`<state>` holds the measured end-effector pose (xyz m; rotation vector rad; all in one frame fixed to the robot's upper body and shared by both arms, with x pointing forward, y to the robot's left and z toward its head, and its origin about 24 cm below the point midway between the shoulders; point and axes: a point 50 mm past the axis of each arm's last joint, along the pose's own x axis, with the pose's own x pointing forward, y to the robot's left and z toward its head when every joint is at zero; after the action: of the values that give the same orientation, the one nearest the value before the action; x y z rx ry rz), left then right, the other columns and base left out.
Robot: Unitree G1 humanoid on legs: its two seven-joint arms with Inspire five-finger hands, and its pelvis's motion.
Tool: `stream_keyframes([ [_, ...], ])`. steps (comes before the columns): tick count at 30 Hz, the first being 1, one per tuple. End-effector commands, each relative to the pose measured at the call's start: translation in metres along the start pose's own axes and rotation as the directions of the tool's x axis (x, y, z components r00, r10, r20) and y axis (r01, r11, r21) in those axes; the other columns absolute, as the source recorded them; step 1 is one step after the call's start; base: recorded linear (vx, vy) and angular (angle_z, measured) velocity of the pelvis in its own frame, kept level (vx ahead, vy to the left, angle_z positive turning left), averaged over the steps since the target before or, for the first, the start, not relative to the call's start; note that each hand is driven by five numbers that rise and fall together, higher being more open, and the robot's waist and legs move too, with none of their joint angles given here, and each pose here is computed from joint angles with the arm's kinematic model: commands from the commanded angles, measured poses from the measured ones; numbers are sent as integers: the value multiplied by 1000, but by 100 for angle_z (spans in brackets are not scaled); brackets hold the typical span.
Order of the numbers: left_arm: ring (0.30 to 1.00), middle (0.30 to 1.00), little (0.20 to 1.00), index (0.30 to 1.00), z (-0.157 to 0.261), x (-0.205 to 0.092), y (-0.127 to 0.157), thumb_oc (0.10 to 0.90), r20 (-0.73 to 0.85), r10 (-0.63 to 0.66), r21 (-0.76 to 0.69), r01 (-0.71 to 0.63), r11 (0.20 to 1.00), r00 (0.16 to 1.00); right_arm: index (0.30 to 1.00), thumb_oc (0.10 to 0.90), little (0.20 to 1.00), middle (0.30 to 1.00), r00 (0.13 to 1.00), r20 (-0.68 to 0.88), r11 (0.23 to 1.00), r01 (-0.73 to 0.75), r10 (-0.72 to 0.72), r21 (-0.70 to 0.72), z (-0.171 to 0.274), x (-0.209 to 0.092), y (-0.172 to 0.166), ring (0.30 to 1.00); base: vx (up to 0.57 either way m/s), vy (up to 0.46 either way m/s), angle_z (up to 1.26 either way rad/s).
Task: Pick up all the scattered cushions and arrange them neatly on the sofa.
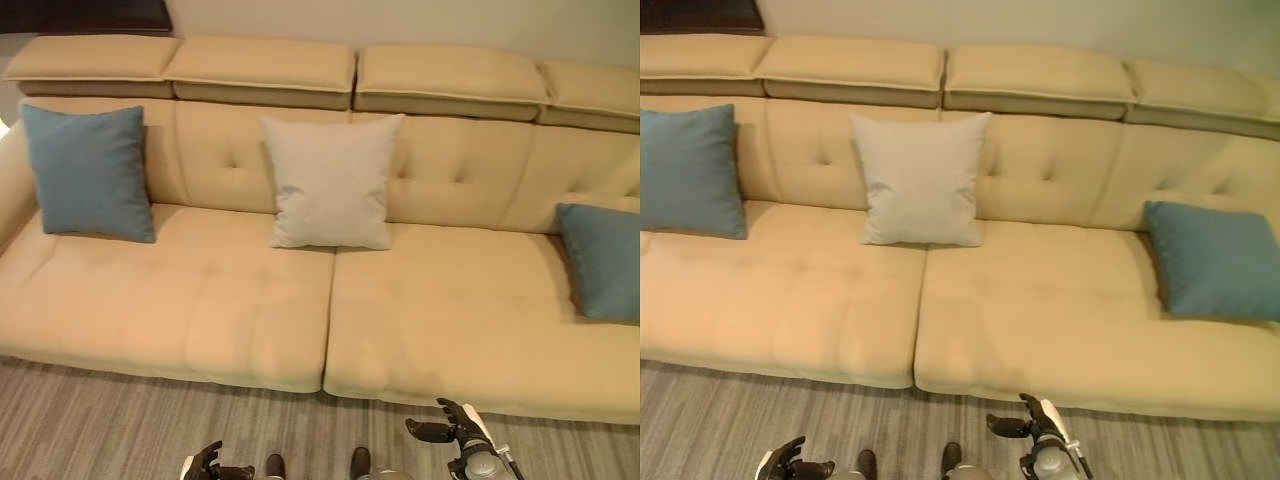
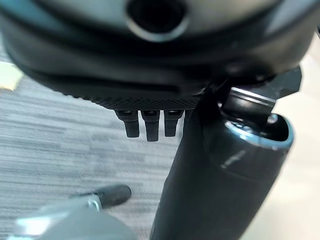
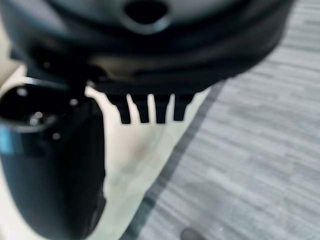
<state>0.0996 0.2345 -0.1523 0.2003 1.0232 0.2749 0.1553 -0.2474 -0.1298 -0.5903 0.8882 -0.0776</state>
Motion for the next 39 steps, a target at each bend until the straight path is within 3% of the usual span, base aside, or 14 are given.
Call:
stream_keyframes([
  [1,900,900,900,900,25,5,8,800,107,22,18,-25,1000,994,900,800,900,900,1000,10,1000,27,-27,8,-1,0,-7,900,-36,-138,-1],
  [14,900,900,900,900,55,6,-22,800,191,-55,-3,56,998,980,900,800,900,900,988,-134,997,78,-75,16,-28,-3,-13,900,-56,2,-51],
  [25,900,900,900,900,68,11,-10,800,216,-42,110,18,994,975,900,800,900,900,987,-103,987,129,-120,93,-14,2,-22,900,-127,173,-86],
  [39,900,900,900,900,76,8,-17,800,259,-78,115,50,992,963,900,800,900,900,977,-205,996,75,-64,46,-44,-9,-10,900,-52,-69,-76],
])
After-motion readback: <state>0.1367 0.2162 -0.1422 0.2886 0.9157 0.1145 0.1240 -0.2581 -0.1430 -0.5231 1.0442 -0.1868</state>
